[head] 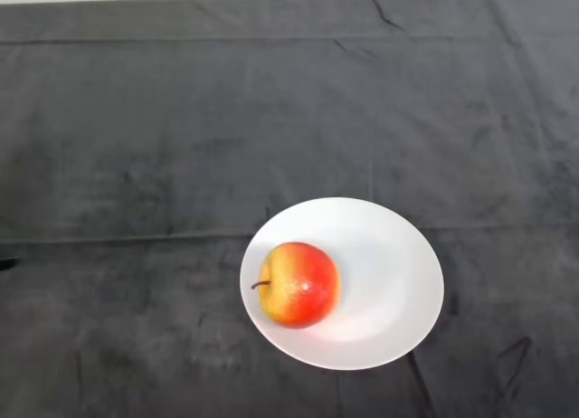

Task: Move the apple to the plate

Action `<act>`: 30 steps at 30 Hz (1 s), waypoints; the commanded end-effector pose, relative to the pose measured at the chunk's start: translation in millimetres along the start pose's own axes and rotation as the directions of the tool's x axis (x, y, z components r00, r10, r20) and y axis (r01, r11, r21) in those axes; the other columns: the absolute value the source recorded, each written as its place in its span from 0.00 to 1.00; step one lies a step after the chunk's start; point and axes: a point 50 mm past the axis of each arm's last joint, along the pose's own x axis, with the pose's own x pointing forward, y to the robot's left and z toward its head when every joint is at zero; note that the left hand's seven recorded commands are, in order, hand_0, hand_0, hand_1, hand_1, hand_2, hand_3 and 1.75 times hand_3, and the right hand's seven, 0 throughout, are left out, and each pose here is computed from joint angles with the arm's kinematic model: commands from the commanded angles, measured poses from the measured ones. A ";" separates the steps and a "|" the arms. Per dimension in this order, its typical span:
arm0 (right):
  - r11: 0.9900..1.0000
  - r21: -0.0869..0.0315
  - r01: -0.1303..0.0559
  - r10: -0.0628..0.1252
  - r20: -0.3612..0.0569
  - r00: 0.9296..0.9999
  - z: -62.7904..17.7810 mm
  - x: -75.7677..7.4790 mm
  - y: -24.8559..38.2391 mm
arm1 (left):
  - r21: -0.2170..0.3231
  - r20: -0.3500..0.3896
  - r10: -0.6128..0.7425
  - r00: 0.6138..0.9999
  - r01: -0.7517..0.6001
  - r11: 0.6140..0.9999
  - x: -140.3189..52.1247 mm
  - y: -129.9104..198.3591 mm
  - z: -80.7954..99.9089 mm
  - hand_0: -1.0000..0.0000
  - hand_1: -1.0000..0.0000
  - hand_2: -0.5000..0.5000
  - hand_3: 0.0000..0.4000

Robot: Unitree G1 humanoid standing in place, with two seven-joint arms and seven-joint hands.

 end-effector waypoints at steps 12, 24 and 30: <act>0.999 -0.007 -0.033 0.033 0.040 0.999 10.6 -1.4 7.8 | -0.144 -0.045 0.196 0.980 -0.201 0.969 -9.0 28.8 -17.0 1.00 1.00 0.50 0.00; 0.999 -0.005 -0.034 0.034 0.039 0.999 10.8 -1.5 7.9 | -0.237 -0.087 0.296 0.951 -0.309 0.921 -7.5 33.0 -22.2 1.00 1.00 0.50 0.00; 0.999 -0.004 -0.034 0.035 0.039 0.999 10.8 -1.5 7.9 | -0.249 -0.071 0.319 0.945 -0.326 0.912 -5.4 37.6 -19.3 1.00 1.00 0.50 0.00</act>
